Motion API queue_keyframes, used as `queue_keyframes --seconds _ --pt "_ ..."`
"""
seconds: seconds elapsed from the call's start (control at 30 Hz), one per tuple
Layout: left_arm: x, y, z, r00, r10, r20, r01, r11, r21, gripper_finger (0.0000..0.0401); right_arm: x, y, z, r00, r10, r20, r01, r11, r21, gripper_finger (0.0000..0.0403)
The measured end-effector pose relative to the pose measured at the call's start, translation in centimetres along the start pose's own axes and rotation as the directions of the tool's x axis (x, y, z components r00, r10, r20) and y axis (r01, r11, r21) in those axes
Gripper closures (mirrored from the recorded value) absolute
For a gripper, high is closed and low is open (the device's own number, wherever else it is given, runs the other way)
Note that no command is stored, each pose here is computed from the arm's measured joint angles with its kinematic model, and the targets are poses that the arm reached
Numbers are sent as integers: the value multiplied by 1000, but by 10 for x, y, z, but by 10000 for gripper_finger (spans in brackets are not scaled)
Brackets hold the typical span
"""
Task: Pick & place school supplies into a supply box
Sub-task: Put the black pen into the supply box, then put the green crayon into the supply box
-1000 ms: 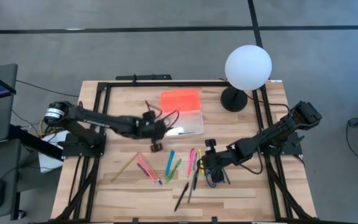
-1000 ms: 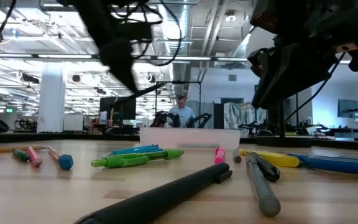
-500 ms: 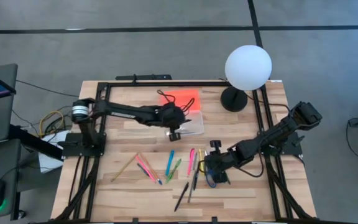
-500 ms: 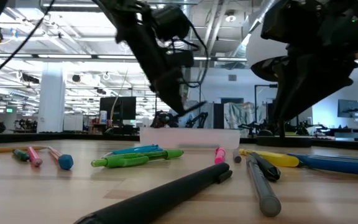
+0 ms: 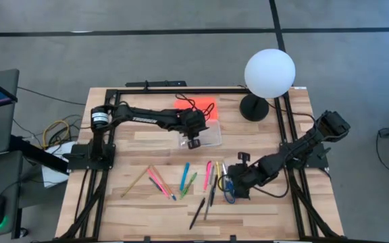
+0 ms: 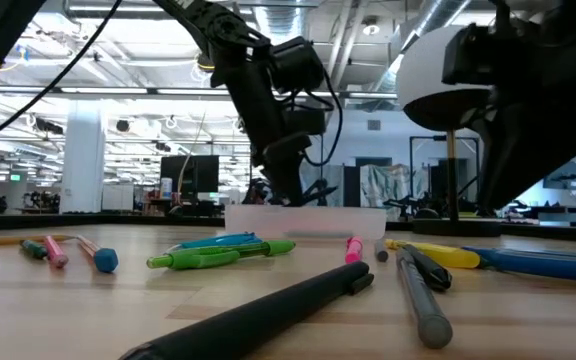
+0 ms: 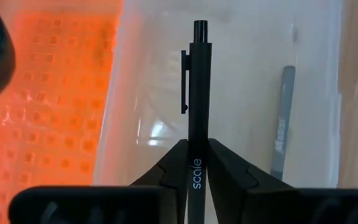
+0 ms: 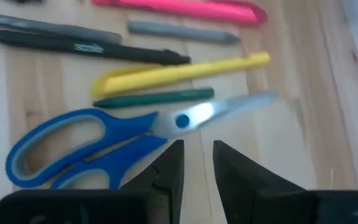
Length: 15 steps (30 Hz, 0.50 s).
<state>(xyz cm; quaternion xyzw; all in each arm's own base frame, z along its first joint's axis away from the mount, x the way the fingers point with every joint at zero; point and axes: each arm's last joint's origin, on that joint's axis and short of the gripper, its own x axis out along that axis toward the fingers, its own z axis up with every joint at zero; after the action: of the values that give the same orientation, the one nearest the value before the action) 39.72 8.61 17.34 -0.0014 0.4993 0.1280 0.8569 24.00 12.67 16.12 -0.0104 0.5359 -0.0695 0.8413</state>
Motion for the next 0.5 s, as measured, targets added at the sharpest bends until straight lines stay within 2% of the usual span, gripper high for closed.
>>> queue_keyframes --seconds 0.17,0.5 --pt "-1 0 1 1000 10 2 -10 999 52 338 0 -1 -4 999 -18 -33 21 994 107 326" --pt "-5 -1 1 1000 22 -7 -21 996 82 281 -2 3 -6 999 -8 -34 15 973 229 326"
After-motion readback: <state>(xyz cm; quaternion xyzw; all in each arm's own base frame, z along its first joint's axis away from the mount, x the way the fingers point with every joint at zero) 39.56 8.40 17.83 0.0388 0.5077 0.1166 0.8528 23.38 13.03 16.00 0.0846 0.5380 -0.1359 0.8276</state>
